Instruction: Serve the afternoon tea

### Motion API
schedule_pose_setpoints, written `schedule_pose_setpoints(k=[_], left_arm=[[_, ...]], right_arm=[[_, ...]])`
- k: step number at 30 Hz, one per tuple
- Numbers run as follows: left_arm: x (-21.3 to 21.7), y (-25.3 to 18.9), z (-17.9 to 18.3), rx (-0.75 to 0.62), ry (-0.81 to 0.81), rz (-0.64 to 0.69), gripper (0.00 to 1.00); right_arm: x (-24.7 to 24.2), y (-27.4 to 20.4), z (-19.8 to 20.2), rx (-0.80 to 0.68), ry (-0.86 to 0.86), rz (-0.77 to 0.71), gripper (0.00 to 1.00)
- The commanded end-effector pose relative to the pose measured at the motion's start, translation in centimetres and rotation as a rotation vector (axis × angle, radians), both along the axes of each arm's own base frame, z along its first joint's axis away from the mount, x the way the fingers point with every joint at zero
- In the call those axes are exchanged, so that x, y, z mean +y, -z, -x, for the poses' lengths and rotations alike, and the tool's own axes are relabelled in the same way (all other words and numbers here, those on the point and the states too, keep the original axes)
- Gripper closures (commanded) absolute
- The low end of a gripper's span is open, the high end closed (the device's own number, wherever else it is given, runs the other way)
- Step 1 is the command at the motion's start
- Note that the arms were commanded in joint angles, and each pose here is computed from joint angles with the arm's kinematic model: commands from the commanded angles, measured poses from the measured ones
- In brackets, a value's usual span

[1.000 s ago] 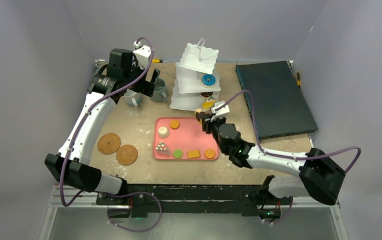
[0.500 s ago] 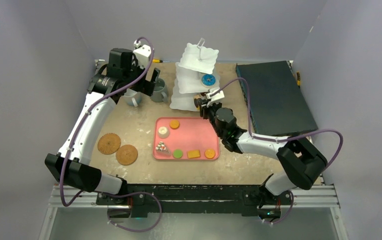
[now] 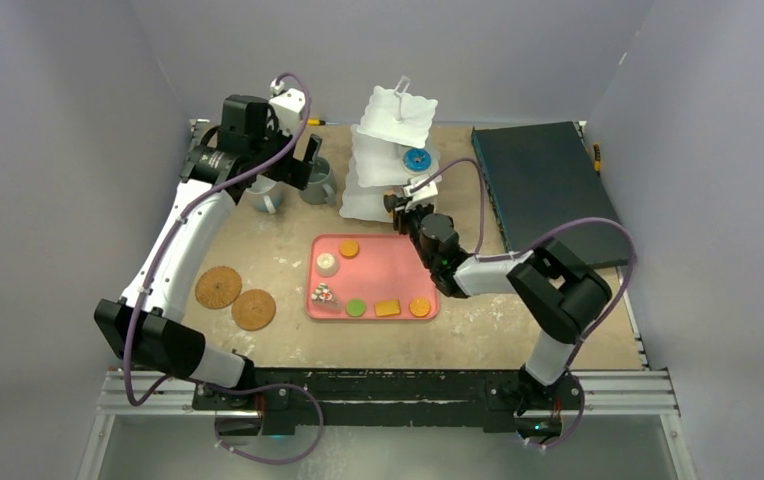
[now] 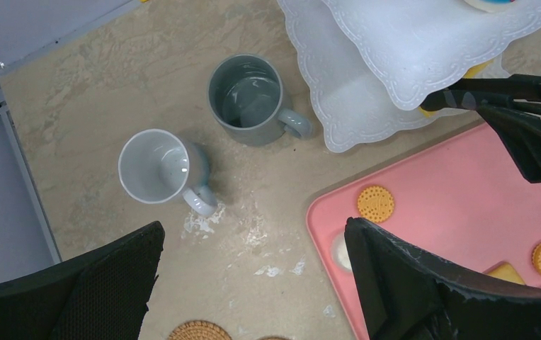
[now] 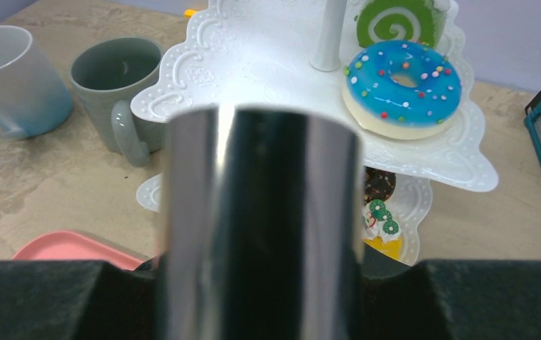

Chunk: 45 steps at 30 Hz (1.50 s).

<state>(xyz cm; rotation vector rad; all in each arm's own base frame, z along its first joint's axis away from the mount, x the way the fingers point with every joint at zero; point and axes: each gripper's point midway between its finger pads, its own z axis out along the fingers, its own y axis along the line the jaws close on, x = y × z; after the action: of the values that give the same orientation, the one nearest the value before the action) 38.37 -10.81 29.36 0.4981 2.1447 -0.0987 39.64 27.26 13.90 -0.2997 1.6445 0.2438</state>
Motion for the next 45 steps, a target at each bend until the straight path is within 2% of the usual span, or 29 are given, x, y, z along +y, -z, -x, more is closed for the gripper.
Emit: schedule_pose_setpoints(k=[1, 11, 13, 19, 25, 30, 35, 41, 45], left_arm=[[0.1, -0.5, -0.8, -0.036, 0.011, -0.002, 0.01], [0.1, -0.1, -1.0, -0.030, 0.016, 0.002, 0.01], [0.2, -0.1, -1.1, -0.032, 0.015, 0.001, 0.01], [0.2, -0.3, -1.2, -0.037, 0.013, 0.012, 0.01], [0.4, -0.6, -0.9, -0.043, 0.013, 0.012, 0.01], [0.6, -1.1, -0.7, -0.050, 0.011, 0.010, 0.01], [0.7, -1.1, -0.3, -0.047, 0.015, 0.010, 0.01], [1.0, -1.1, 0.0, -0.043, 0.013, 0.004, 0.01], [1.0, -1.4, 0.2, -0.045, 0.014, 0.005, 0.01]], right_arm=[[0.8, -4.1, -2.0, -0.138, 0.027, -0.105, 0.67], [1.1, -1.5, -3.3, -0.128, 0.067, -0.093, 0.66], [1.1, -1.4, -3.4, -0.124, 0.068, -0.089, 0.62], [0.7, -1.9, -2.8, -0.122, 0.066, -0.088, 0.40], [0.2, -3.0, -1.7, -0.125, 0.059, -0.099, 0.37], [1.9, -4.1, 1.7, -0.117, -0.010, -0.109, 0.37], [4.0, -3.4, 7.1, -0.066, -0.107, -0.124, 0.37], [6.9, -3.1, 14.3, 0.011, -0.359, -0.167, 0.37], [8.2, -3.7, 17.8, 0.033, -0.494, -0.174, 0.37]])
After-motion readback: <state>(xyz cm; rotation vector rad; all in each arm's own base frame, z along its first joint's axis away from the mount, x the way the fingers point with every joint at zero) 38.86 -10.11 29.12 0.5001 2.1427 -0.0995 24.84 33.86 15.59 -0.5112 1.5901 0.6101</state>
